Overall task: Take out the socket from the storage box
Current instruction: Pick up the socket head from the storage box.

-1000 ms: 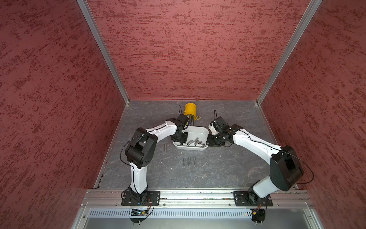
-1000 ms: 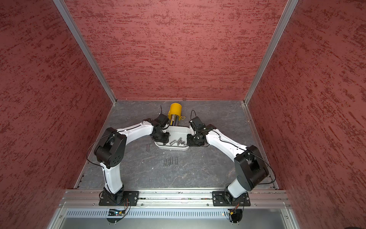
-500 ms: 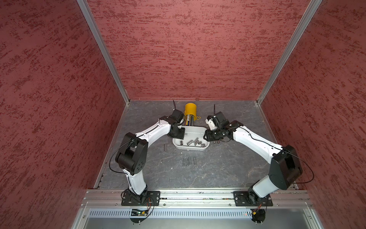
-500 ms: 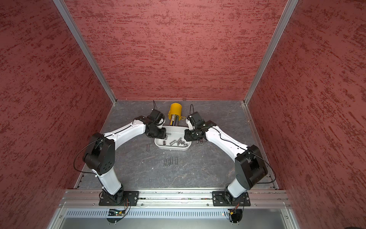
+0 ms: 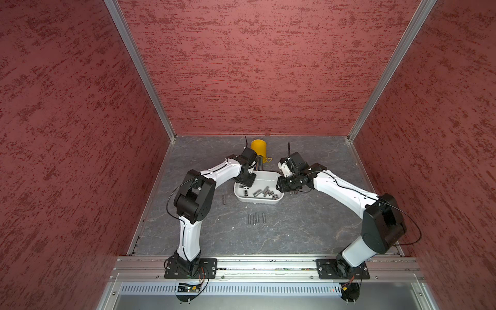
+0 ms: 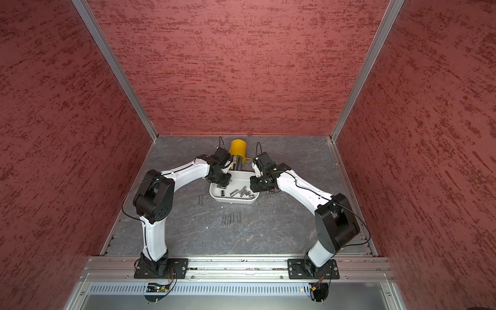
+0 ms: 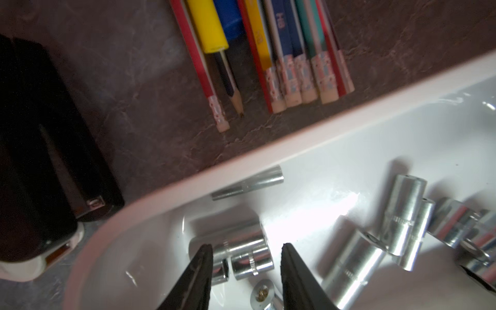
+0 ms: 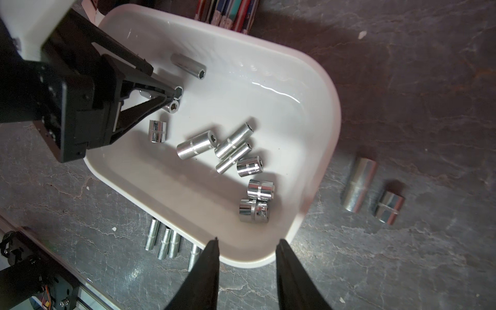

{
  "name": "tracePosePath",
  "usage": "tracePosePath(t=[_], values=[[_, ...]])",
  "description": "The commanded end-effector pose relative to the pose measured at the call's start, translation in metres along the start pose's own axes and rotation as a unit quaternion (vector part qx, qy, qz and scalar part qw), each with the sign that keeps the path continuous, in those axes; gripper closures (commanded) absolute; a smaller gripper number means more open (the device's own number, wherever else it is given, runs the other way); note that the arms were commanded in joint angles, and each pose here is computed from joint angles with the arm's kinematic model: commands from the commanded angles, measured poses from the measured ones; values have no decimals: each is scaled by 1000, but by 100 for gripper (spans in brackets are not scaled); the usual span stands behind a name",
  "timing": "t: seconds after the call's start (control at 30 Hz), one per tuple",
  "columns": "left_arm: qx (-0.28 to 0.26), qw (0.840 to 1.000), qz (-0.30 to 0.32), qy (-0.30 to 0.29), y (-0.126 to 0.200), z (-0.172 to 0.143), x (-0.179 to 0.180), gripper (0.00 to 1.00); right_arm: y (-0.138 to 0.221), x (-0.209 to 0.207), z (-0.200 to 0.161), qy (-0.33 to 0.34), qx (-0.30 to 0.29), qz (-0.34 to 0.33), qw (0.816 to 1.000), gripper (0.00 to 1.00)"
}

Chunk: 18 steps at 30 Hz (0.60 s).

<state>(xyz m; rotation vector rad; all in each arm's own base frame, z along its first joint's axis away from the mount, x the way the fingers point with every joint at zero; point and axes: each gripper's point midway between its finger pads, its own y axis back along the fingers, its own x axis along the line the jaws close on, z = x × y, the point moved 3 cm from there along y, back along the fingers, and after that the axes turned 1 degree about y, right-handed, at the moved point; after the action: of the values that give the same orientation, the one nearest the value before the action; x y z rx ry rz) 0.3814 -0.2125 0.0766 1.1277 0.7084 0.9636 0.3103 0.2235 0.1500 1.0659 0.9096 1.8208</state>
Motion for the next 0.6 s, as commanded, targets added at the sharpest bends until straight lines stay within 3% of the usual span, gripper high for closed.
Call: tracePosePath(t=[0.0, 0.27, 0.57], values=[[-1, 999, 19, -46, -5, 8, 5, 55, -6, -5, 1, -2, -3, -6, 1000, 62], [29, 995, -4, -92, -15, -4, 3, 56, -7, -7, -4, -6, 6, -9, 1000, 62], [35, 996, 4, -84, -29, -8, 11, 66, -11, -9, -11, -10, 14, -9, 1000, 62]])
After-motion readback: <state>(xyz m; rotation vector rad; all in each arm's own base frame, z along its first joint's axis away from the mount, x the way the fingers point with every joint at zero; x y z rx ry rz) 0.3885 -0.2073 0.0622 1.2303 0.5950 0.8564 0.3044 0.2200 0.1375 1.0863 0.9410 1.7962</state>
